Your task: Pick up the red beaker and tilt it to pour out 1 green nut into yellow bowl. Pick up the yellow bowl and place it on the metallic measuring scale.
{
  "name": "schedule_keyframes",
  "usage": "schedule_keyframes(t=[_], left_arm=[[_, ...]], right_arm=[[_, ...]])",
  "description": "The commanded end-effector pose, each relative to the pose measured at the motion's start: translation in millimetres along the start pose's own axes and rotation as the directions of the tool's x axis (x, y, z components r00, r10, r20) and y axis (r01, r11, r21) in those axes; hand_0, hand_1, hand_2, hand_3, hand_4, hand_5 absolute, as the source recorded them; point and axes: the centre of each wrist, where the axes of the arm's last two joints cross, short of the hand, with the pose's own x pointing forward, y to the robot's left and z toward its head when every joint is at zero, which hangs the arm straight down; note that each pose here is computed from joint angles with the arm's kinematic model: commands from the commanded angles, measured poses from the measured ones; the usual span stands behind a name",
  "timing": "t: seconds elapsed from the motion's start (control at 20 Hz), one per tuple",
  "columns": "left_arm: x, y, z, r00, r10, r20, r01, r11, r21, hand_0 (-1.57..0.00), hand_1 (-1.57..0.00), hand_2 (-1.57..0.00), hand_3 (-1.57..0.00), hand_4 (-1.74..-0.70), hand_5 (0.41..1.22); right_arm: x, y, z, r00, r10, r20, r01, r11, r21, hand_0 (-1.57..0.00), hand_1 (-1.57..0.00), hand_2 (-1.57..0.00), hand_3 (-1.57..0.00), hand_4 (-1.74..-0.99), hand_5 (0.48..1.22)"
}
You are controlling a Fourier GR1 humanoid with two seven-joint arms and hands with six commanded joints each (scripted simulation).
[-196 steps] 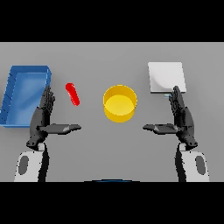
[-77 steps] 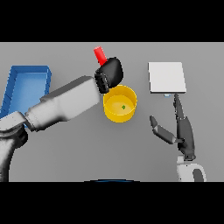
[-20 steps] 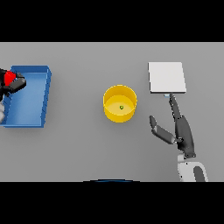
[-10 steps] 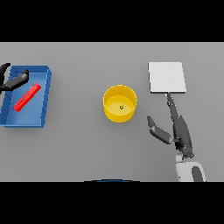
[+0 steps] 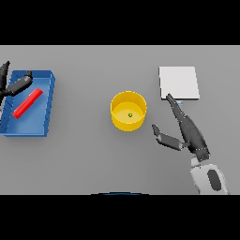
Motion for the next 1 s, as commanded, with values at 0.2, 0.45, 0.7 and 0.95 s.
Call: schedule_keyframes(t=[0.2, 0.45, 0.7, 0.95], left_arm=[[-1.0, 0.1, 1.6, 1.0, 0.001, 0.009, -0.001, 1.0, 0.003, 0.0, 0.0, 0.0, 0.0, -0.79, 0.709], [4.0, 2.1, -0.9, 1.0, -0.001, 0.012, 0.001, 1.0, 0.004, 0.0, 0.0, 0.0, 0.0, -0.79, 0.719], [3.5, -2.8, -2.3, 1.0, -0.011, 0.007, 0.011, 1.0, -0.009, 0.0, 0.0, 0.0, 0.0, -0.8, 0.721], [2.1, -3.1, -1.6, 1.0, -0.017, 0.014, 0.017, 1.0, -0.009, 0.0, 0.0, 0.0, 0.0, -0.79, 0.717]], right_arm=[[21.0, -11.3, -34.6, 0.958, 0.282, 0.057, -0.288, 0.939, 0.187, 0.0, 0.0, 0.0, 0.0, -1.282, 0.677], [38.3, -5.8, -65.8, 0.838, 0.494, 0.233, -0.546, 0.774, 0.322, 0.0, 0.0, 0.0, 0.0, -1.27, 0.664], [38.1, 2.0, -85.3, 0.798, 0.518, 0.308, -0.603, 0.674, 0.427, 0.0, 0.0, 0.0, 0.0, -1.274, 0.662], [43.1, 10.8, -105.8, 0.745, 0.544, 0.385, -0.665, 0.562, 0.493, 0.0, 0.0, 0.0, 0.0, -1.255, 0.686]])
